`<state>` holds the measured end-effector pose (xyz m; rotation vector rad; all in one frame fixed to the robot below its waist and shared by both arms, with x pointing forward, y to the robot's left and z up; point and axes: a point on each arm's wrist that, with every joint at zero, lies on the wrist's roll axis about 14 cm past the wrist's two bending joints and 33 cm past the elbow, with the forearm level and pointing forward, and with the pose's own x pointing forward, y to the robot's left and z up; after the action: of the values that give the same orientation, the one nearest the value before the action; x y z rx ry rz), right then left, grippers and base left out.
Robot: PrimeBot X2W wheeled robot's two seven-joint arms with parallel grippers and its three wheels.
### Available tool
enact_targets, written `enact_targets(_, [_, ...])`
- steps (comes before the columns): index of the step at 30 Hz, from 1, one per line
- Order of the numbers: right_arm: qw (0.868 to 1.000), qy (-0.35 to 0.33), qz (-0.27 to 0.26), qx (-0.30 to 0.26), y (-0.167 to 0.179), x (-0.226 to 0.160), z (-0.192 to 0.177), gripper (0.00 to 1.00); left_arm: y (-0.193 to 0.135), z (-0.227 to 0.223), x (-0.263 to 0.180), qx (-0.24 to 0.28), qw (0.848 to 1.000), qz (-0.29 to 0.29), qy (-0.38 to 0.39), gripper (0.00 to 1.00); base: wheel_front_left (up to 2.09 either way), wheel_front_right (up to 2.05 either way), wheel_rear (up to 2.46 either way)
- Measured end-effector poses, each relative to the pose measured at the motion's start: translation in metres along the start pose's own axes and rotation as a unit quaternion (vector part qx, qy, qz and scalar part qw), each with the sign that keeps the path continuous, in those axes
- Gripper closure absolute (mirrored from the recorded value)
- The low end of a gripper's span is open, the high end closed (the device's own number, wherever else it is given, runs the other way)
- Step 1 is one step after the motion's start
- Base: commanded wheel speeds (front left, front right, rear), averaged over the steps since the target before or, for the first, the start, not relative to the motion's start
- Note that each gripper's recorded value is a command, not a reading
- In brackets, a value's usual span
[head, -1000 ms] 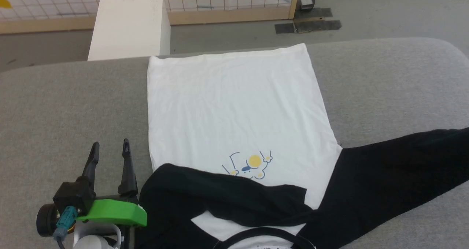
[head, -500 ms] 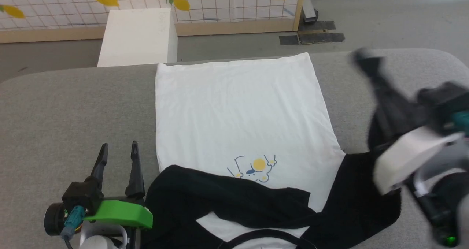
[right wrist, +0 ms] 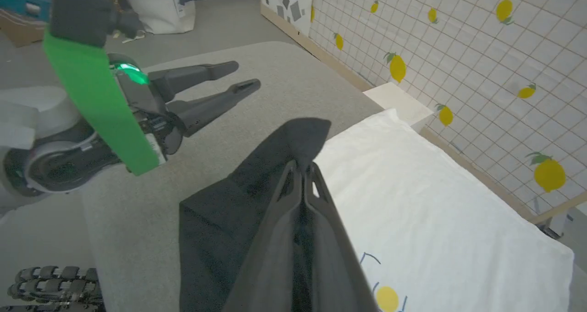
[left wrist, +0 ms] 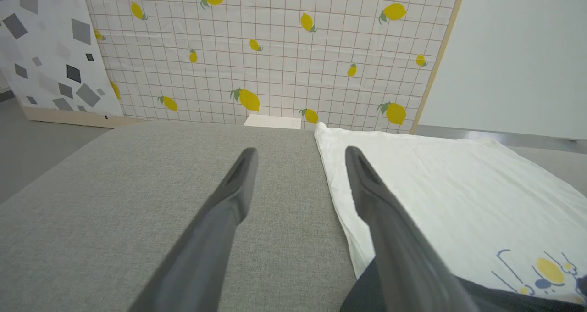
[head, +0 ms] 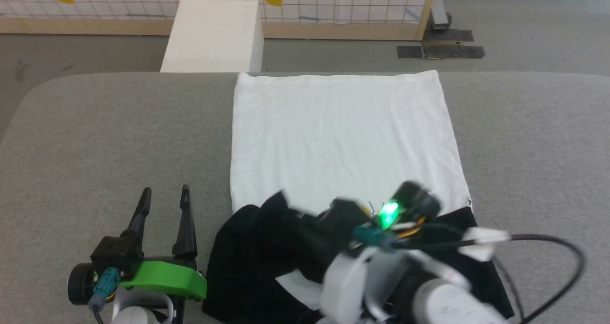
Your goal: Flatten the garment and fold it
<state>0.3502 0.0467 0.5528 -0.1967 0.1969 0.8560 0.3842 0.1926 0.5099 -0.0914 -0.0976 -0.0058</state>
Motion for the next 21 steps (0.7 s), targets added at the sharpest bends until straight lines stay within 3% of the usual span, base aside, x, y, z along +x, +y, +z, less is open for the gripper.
enact_targets(6, [0.996,0.062,0.060,0.026,0.038,0.025,-0.051,1.00,0.003,-0.003,-0.004,-0.005,1.000,0.007,0.006,0.00,0.00,0.00,0.00])
enact_targets(14, [0.986,0.134,0.085,0.056,0.053,0.035,-0.107,0.98,0.011,-0.009,-0.008,-0.004,1.000,0.024,0.016,0.00,0.00,0.00,0.00])
enact_targets(15, [0.986,0.134,0.085,0.059,0.053,0.035,-0.108,0.66,0.012,-0.009,-0.008,-0.004,1.000,0.025,0.016,0.00,0.00,0.00,0.00])
enact_targets(16, [0.986,0.129,0.082,0.063,0.052,0.036,-0.107,0.20,0.011,-0.009,-0.008,-0.005,1.000,0.025,0.016,0.00,0.00,0.00,0.00])
enact_targets(17, [0.987,0.120,0.078,0.071,0.049,0.036,-0.103,0.00,0.011,-0.009,-0.007,-0.005,1.000,0.025,0.015,0.00,0.00,0.00,0.00])
enact_targets(21, [0.992,0.049,0.043,0.107,0.025,0.038,-0.073,0.00,0.008,-0.008,-0.004,-0.005,1.000,0.020,0.012,0.00,0.00,0.00,0.00])
